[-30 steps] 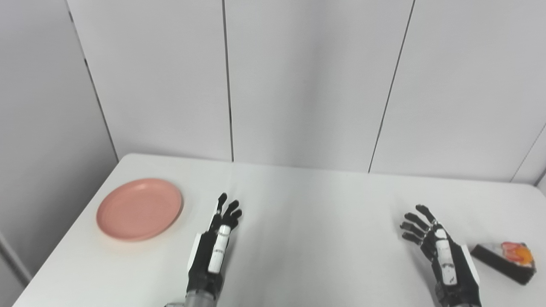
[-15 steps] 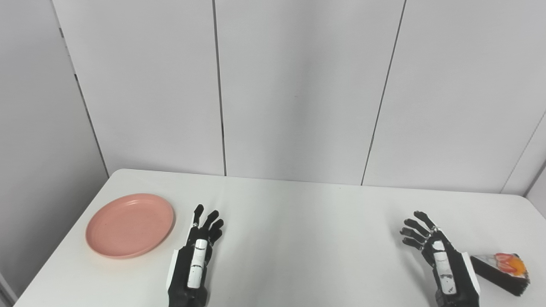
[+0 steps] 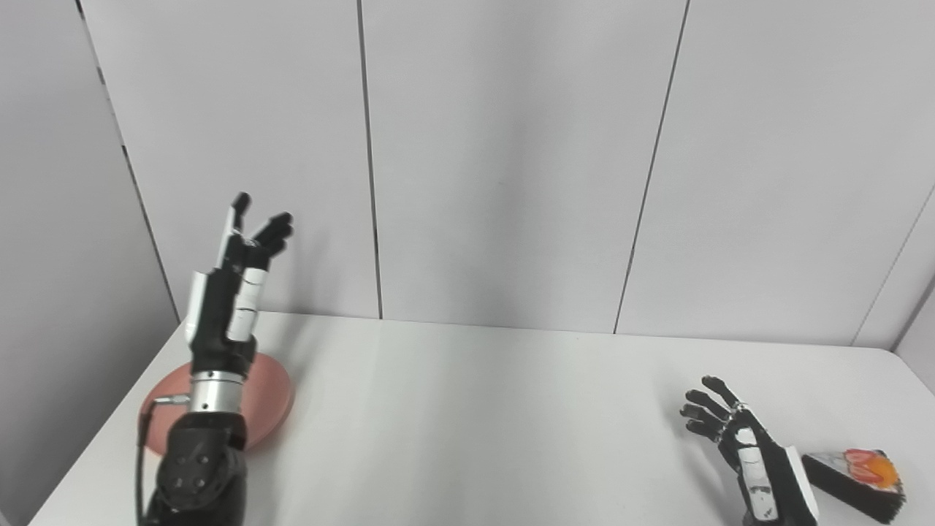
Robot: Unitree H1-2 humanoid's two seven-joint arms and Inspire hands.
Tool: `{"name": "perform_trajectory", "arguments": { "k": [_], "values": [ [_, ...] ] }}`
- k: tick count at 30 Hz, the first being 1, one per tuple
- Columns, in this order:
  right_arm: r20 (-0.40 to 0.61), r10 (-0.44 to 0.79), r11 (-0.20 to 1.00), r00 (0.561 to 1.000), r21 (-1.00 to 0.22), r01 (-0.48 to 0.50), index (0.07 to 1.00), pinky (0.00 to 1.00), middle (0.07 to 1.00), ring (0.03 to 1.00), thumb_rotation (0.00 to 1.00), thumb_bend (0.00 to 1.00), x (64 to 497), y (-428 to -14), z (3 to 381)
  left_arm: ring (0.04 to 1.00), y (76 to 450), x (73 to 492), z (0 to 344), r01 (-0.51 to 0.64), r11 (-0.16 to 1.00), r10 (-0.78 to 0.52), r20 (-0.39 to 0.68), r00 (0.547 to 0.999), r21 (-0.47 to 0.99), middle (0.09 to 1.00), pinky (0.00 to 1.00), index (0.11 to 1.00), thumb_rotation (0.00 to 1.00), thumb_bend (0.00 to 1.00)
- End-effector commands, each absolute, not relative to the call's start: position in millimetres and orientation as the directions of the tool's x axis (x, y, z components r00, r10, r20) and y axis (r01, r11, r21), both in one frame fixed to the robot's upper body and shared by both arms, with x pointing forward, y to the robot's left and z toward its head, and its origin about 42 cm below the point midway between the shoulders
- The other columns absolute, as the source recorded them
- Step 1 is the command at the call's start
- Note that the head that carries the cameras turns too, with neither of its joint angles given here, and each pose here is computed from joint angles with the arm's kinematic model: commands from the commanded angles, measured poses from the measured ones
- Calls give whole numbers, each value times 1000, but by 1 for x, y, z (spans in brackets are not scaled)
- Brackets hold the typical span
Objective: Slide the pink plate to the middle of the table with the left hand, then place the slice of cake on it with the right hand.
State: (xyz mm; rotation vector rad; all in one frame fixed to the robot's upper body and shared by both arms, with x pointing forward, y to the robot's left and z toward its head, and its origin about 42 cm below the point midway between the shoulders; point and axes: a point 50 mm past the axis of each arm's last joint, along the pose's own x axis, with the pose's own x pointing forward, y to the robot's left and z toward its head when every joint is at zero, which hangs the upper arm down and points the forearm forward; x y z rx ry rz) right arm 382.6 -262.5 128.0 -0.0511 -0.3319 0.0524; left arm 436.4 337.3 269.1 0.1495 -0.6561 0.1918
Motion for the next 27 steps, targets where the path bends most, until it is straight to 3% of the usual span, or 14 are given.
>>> {"name": "perform_trajectory", "arguments": {
  "k": [1,3,8,18,22,27],
  "values": [
    [79,25,1000,997,4,-25,837,760,788,765,979,919,332,-255,39,827,351,444,306,-280,953,118,708,696,116,834,845,908,917,860],
    [80,24,1000,997,2,-24,836,760,788,764,979,919,331,-256,39,826,362,447,308,-315,937,123,702,702,152,835,840,901,923,859],
    [82,25,1000,996,-9,-25,841,755,794,767,993,899,329,-261,38,802,395,453,309,-411,883,165,672,722,225,817,780,778,969,802],
    [80,21,1000,997,-13,-20,839,750,788,761,987,912,325,-267,38,775,457,458,308,-474,853,258,615,745,217,761,779,738,941,812],
    [78,22,1000,997,-12,-21,839,754,787,762,984,911,325,-268,38,791,481,456,294,-482,860,322,555,767,168,766,828,742,927,831],
    [77,21,1000,997,-10,-20,837,753,785,762,981,909,324,-268,39,746,493,455,280,-528,834,388,509,768,161,731,781,705,914,821]
  ]
}}
